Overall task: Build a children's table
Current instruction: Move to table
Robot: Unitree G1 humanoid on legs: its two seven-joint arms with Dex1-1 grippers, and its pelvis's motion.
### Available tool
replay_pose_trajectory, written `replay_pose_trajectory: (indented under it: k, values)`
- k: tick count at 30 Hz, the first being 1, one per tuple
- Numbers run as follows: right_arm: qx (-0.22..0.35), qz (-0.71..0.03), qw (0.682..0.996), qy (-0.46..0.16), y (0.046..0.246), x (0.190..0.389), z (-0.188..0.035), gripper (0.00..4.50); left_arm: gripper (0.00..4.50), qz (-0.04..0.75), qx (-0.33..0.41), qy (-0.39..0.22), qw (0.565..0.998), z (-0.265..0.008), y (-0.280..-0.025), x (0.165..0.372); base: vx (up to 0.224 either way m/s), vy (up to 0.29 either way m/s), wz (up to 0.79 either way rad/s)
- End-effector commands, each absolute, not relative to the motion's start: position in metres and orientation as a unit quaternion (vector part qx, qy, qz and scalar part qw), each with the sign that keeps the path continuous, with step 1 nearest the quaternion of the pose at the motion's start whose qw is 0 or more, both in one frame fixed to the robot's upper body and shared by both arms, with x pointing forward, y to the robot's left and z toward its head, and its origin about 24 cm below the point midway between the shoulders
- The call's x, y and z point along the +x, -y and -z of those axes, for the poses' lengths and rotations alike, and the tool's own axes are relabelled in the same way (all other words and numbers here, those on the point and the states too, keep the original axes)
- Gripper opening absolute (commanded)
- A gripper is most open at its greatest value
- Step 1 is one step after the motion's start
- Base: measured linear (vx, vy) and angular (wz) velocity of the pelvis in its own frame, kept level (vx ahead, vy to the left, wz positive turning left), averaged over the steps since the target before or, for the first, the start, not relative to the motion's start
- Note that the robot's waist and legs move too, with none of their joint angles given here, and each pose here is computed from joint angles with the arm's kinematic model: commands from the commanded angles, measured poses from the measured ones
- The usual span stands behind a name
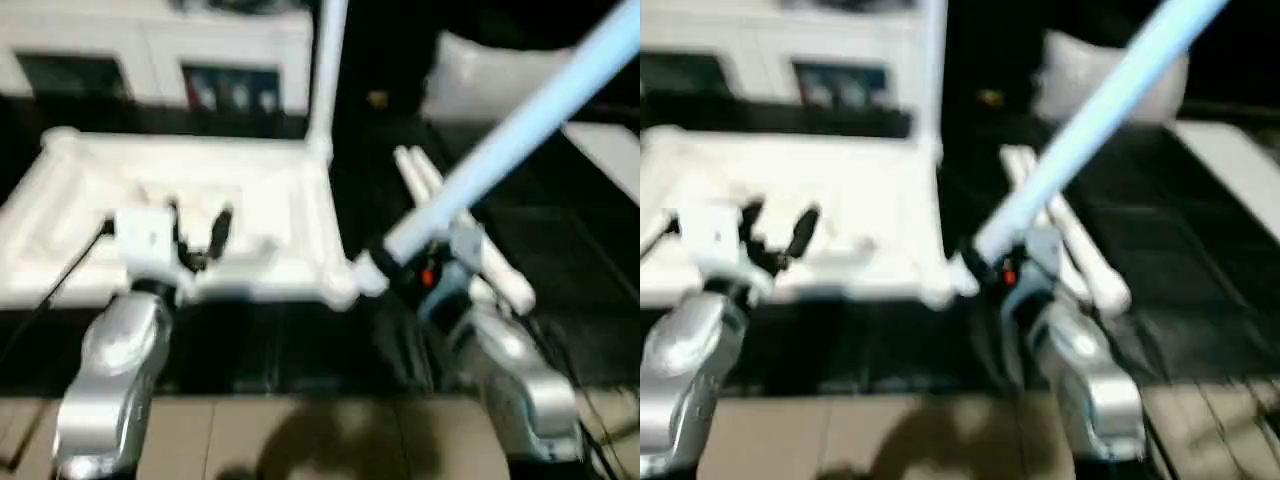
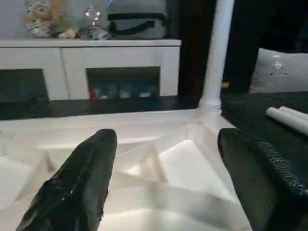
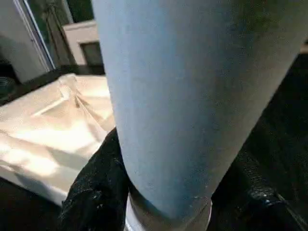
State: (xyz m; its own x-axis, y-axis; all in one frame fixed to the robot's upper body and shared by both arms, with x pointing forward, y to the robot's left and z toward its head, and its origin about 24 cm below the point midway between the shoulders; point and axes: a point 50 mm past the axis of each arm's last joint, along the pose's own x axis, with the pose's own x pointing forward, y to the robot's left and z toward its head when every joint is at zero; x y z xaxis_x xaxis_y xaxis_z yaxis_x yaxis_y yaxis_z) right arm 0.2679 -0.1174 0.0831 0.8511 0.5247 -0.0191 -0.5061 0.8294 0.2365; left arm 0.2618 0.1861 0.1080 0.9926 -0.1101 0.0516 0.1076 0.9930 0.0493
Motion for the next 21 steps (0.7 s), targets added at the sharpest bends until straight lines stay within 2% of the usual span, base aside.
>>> replay_pose_trajectory:
  k: [1,8,12,15,18,21]
  values:
    - [0.088,-0.279,0.956,-0.028,0.122,0.27,-0.087,1.89,3.79,0.073,0.026,0.024,0.997,-0.105,-0.178,0.261,0.096,0.0,-0.1]
    - [0.052,-0.31,0.948,-0.045,0.121,0.269,-0.083,1.89,3.79,0.094,0.039,0.021,0.995,-0.103,-0.174,0.26,0.129,-0.008,0.07]
    - [0.098,-0.3,0.948,-0.043,0.123,0.265,-0.082,1.89,3.79,0.108,0.038,0.017,0.993,-0.101,-0.17,0.261,0.202,-0.019,0.48]
    - [0.084,-0.297,0.95,-0.042,0.126,0.262,-0.08,1.89,3.79,0.126,0.038,0.013,0.991,-0.099,-0.166,0.259,0.167,-0.073,0.09]
    - [0.082,-0.295,0.951,-0.043,0.125,0.261,-0.079,1.89,3.79,0.132,0.041,0.005,0.99,-0.097,-0.166,0.257,-0.146,-0.071,0.1]
    - [0.08,-0.287,0.954,-0.043,0.125,0.261,-0.078,1.89,3.79,0.143,0.047,0.0,0.989,-0.095,-0.165,0.257,0.003,-0.051,0.01]
